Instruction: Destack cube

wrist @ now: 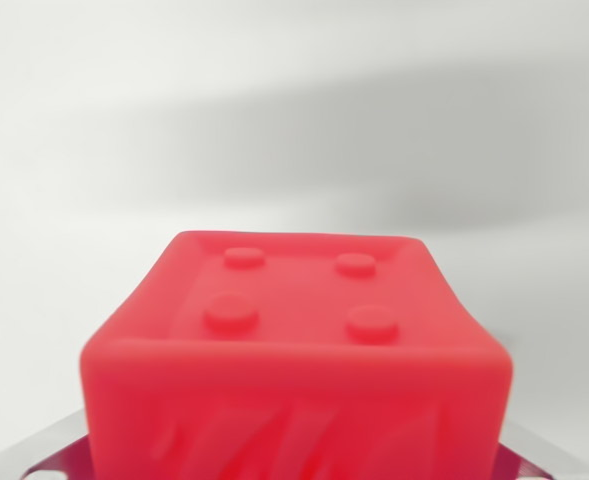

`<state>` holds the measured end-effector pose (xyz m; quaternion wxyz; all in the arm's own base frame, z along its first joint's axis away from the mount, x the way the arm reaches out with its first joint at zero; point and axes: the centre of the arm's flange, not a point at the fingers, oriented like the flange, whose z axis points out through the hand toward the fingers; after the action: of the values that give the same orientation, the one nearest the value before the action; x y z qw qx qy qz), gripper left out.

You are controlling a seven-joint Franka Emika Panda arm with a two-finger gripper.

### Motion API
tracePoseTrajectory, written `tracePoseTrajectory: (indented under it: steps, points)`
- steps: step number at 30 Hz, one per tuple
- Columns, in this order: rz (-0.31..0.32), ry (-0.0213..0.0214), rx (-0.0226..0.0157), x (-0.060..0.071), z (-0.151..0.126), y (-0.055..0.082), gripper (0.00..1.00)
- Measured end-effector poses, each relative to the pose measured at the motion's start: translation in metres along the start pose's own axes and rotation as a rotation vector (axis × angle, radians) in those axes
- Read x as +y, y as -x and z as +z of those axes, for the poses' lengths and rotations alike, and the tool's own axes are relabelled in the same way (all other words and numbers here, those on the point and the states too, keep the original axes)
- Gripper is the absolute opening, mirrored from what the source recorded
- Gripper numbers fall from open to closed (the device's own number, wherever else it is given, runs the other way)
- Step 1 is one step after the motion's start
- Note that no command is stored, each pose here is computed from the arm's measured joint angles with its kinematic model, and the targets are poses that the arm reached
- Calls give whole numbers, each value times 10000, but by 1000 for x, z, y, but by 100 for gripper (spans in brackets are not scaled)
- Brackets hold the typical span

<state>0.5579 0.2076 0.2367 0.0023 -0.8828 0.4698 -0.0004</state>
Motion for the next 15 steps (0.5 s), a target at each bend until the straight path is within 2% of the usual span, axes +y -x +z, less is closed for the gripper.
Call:
tracePoseTrajectory:
  steps: [10,15]
  points:
    - [-654,11,-4,-18,2,-5,0]
    - [-1020,-2,-5,-28,3,-8,0]
